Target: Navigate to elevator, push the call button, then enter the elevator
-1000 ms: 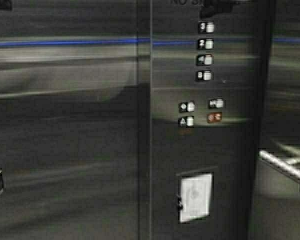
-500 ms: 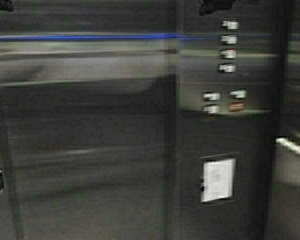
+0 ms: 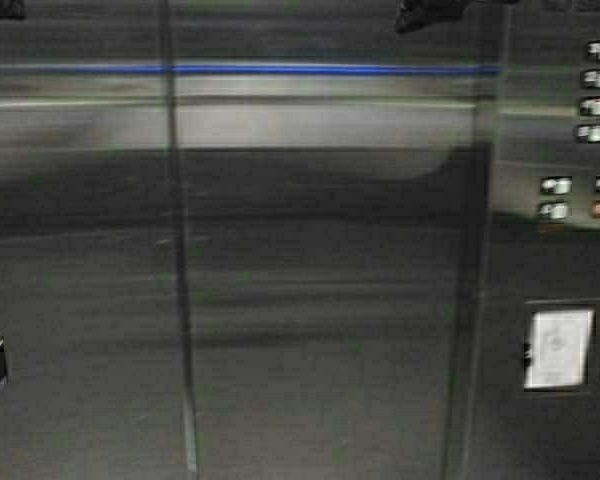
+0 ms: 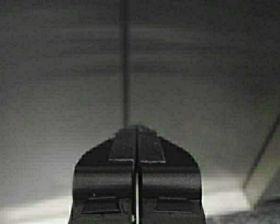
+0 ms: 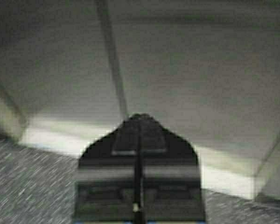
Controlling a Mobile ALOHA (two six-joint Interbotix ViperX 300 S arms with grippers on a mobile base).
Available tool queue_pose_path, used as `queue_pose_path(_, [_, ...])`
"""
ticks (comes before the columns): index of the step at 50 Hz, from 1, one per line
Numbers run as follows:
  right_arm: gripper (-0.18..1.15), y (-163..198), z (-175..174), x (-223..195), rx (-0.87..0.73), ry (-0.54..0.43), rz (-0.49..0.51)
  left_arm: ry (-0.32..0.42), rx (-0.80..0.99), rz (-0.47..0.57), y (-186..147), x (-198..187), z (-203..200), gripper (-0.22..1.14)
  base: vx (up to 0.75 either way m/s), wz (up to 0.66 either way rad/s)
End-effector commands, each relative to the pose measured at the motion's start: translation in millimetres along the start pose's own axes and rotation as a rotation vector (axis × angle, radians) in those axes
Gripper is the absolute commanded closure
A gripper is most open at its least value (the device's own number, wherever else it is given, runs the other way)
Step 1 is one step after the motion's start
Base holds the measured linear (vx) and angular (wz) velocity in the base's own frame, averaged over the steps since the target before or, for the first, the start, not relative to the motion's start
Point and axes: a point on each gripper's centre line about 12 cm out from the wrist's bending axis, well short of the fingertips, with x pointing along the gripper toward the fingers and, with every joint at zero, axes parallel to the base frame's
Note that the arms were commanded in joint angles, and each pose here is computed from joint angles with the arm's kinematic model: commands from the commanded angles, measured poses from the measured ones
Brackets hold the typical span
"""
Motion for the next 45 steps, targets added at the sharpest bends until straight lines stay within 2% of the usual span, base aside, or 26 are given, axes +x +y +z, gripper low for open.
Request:
queue_pose_path(1, [0.91, -0.3, 7.1, -2.4, 0.004, -0.032, 0.002, -0.021, 0.004, -0.003, -0.9, 0.2, 5.8, 0.9, -0.23, 0.14])
queue_pose_path(14, [0.91, 1.2, 7.2, -2.5, 0.003, -0.045, 0.009, -0.024, 0.002, -0.001, -0.5, 1.0, 5.8, 0.9, -0.19, 0.06])
queue_pose_path(29, [0.91, 7.5, -10.9, 14.4, -0.004, 0.021, 0.023, -0.026, 0.0, -0.001, -0.4, 3.7, 6.1, 0.9, -0.19, 0.01])
queue_pose_path(45, [0.91, 13.9, 2.1, -1.5, -0.015, -0.03, 0.041, -0.034, -0.001, -0.002, -0.8, 0.2, 5.8, 0.9, -0.14, 0.02])
